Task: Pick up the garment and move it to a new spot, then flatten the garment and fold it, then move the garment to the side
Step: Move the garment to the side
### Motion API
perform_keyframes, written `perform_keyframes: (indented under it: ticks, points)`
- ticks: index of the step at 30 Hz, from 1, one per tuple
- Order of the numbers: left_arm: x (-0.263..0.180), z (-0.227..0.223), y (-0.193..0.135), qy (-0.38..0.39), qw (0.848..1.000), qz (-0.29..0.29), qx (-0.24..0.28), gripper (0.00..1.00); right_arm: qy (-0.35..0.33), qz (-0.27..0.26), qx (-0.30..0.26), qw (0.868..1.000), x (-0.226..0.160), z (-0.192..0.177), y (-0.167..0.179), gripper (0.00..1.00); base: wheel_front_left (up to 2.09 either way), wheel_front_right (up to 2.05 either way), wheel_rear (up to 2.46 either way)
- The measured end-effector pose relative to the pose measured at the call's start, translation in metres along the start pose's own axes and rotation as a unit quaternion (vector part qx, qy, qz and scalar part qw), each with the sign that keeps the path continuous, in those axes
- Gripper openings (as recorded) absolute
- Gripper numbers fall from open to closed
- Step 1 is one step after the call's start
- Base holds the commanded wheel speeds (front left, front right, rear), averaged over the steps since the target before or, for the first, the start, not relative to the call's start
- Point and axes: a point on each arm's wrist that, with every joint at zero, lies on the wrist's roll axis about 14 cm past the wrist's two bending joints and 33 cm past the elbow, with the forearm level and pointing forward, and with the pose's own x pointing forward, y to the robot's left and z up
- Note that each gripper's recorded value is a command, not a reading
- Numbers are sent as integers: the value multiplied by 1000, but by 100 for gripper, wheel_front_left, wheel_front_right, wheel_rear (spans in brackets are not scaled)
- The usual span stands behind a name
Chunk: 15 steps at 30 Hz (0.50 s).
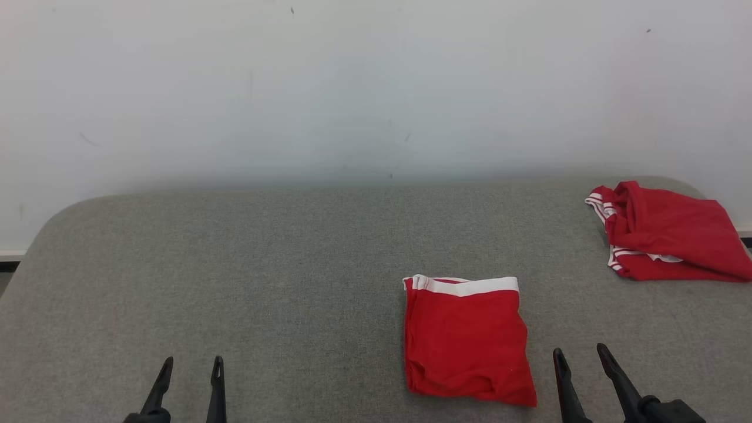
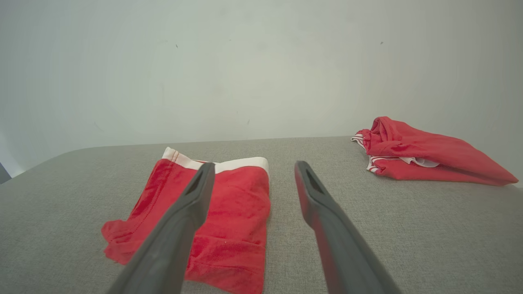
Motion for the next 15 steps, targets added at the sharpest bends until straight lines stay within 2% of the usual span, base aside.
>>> perform_keyframes:
  ticks: [15]
  points:
    - [0,-2,3,4,1000,6,-3,100,6,0,-1,1000,1,-2,-1,100,0,0,0]
